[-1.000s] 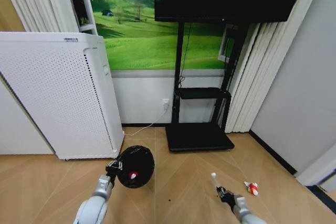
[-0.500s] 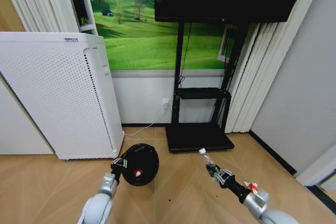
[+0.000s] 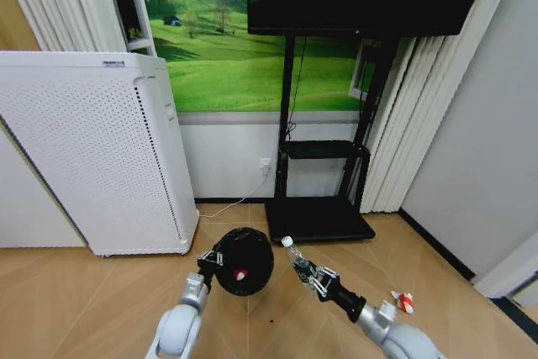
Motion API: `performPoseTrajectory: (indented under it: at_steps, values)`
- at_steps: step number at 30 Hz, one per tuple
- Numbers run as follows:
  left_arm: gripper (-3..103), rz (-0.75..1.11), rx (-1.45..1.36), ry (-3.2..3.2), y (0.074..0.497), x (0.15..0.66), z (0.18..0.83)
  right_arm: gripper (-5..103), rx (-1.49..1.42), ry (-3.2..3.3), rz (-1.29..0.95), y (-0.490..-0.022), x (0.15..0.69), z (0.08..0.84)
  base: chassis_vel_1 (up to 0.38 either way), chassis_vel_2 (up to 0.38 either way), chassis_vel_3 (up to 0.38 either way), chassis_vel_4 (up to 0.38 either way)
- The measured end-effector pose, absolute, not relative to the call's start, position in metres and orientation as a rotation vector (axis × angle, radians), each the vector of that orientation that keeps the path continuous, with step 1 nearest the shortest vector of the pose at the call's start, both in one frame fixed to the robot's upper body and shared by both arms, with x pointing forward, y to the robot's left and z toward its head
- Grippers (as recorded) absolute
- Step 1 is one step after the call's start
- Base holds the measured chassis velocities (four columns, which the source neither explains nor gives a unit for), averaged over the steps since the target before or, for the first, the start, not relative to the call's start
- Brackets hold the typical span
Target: Pick up the trash bin and place the garbage on the floor into it.
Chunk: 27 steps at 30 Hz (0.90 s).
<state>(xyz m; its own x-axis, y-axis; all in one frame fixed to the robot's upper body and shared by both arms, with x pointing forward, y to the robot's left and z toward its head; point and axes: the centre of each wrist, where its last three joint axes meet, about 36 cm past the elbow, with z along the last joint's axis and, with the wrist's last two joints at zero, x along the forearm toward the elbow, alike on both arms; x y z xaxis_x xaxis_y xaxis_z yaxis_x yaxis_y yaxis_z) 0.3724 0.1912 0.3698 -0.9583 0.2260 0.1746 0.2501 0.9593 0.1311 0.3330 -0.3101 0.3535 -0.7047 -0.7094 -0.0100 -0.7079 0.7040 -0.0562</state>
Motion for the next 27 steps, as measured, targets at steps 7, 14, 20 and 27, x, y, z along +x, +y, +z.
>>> performPoseTrajectory:
  at_steps: [7,14,20,27]
  values:
    - [6,-0.220,-0.416,-2.933,0.167,0.394,0.357,20,-1.233,2.868,-0.019,-0.282,0.361,0.325,0.000,0.000,0.000,0.000]
    - [6,-0.202,-0.459,-2.915,0.145,0.402,0.346,20,-1.215,2.849,-0.003,-0.254,0.402,0.316,0.000,0.000,0.000,0.000]
    - [6,-0.200,-0.470,-2.911,0.139,0.402,0.344,20,-1.215,2.849,0.010,-0.239,0.413,0.311,0.000,0.000,0.000,0.000]
    - [6,-0.203,-0.463,-2.910,0.142,0.401,0.344,41,-1.206,2.869,0.010,-0.238,0.411,0.310,0.000,0.000,0.000,0.000]
